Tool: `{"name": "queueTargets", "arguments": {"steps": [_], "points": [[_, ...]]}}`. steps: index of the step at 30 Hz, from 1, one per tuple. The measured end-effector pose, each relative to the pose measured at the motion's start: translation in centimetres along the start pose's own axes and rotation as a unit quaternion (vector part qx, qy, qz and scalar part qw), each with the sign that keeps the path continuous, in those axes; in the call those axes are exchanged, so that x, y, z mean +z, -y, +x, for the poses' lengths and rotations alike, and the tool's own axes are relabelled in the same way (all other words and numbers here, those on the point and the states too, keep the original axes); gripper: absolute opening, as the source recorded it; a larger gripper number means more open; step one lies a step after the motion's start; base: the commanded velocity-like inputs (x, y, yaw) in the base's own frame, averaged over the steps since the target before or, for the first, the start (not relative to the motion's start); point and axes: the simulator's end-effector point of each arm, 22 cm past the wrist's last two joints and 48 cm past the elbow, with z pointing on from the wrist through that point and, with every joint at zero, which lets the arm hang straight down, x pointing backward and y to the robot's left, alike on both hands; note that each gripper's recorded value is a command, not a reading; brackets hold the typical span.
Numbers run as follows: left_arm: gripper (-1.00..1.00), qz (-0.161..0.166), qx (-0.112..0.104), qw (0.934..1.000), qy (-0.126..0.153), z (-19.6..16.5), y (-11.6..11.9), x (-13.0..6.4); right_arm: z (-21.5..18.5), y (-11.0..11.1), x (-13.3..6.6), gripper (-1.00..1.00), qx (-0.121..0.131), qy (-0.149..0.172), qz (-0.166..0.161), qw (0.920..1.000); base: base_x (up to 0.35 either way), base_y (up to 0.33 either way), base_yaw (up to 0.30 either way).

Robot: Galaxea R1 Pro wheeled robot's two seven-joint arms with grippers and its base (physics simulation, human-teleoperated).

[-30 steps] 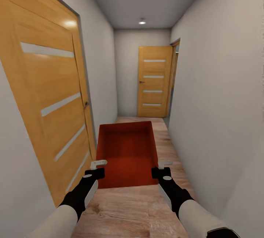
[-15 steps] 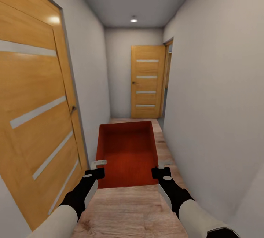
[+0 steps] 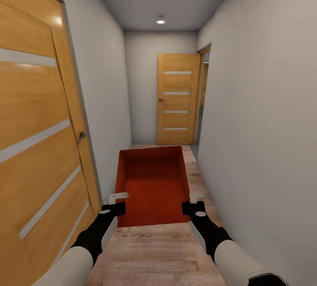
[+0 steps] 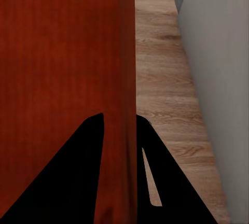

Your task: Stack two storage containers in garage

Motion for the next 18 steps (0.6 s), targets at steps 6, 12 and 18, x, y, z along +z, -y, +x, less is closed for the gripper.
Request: {"name": "queueTargets", "arguments": {"steps": [6, 12, 18], "points": [[-1.00, 0.000, 0.000, 1.0000, 0.000, -0.04, 0.00, 0.00, -0.02, -0.01, 0.00, -1.00, 0.000, 0.000, 0.000, 1.0000, 0.323, 0.000, 0.000], [-1.00, 0.000, 0.000, 1.0000, 0.000, -0.04, 0.01, -0.01, -0.02, 0.00, 0.00, -1.00, 0.000, 0.000, 0.000, 1.0000, 0.323, 0.000, 0.000], [-1.00, 0.000, 0.001, 1.0000, 0.001, -0.09, -0.01, -0.01, -0.04, -0.01, 0.00, -1.00, 0.001, 0.001, 0.000, 1.0000, 0.323, 0.000, 0.000]]}}
